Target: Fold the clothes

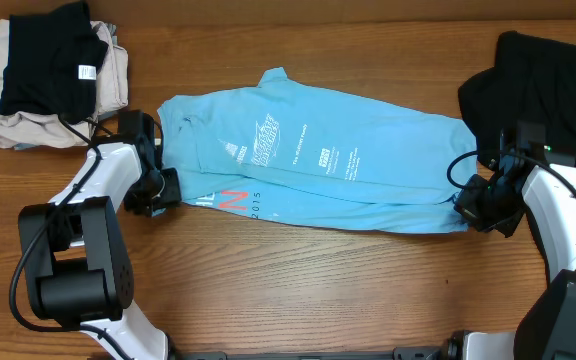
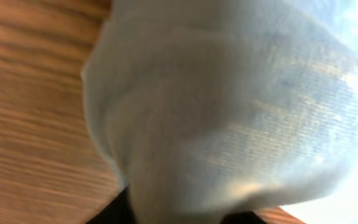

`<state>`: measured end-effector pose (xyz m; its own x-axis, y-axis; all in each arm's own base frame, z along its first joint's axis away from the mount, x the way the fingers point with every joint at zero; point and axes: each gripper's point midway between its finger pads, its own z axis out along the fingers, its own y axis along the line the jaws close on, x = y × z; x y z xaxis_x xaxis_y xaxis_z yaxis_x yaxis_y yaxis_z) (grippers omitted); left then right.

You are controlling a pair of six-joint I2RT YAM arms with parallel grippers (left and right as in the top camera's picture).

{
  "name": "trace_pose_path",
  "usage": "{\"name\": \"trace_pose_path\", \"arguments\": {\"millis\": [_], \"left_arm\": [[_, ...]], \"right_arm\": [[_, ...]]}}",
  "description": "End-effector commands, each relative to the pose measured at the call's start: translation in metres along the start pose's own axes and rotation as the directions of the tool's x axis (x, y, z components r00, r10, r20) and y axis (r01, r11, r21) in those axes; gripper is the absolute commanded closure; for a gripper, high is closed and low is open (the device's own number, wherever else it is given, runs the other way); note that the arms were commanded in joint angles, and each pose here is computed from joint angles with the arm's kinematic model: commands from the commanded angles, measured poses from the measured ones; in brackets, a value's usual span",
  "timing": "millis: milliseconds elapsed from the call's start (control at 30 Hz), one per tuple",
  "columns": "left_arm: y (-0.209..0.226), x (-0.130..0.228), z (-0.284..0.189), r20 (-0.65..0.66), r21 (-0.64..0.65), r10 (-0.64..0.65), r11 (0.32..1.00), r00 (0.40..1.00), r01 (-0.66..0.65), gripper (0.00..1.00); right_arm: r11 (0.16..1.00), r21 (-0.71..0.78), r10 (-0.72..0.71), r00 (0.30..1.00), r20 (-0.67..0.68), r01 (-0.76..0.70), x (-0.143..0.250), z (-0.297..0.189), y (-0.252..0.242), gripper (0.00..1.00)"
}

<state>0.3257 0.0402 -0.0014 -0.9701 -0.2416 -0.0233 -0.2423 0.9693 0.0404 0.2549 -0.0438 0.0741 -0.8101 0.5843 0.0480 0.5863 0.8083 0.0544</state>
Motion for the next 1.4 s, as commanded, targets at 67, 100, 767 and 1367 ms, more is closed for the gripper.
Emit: {"name": "trace_pose_path", "arguments": {"millis": [67, 100, 767, 1367], "left_arm": [[0.036, -0.010, -0.001, 0.047, -0.165, -0.035, 0.985, 0.998, 0.042, 0.96], [0.047, -0.012, -0.008, 0.049, -0.209, -0.055, 0.976, 0.997, 0.064, 0.96], [0.080, -0.074, -0.144, 0.189, -0.193, -0.150, 0.963, 0.970, 0.187, 0.96], [0.080, -0.119, -0.378, 0.690, -0.044, -0.126, 0.975, 0.712, 0.216, 0.96]], "right_arm": [[1.000, -0.018, -0.005, 1.000, 0.030, 0.005, -0.008, -0.008, 0.003, 0.96], [1.000, -0.018, -0.005, 1.000, 0.029, 0.005, -0.007, -0.008, 0.003, 0.96], [0.998, -0.052, -0.014, 0.998, 0.067, 0.018, -0.019, -0.025, 0.013, 0.96], [0.954, -0.208, -0.098, 0.880, 0.465, 0.216, -0.072, -0.217, 0.062, 0.96]]}}
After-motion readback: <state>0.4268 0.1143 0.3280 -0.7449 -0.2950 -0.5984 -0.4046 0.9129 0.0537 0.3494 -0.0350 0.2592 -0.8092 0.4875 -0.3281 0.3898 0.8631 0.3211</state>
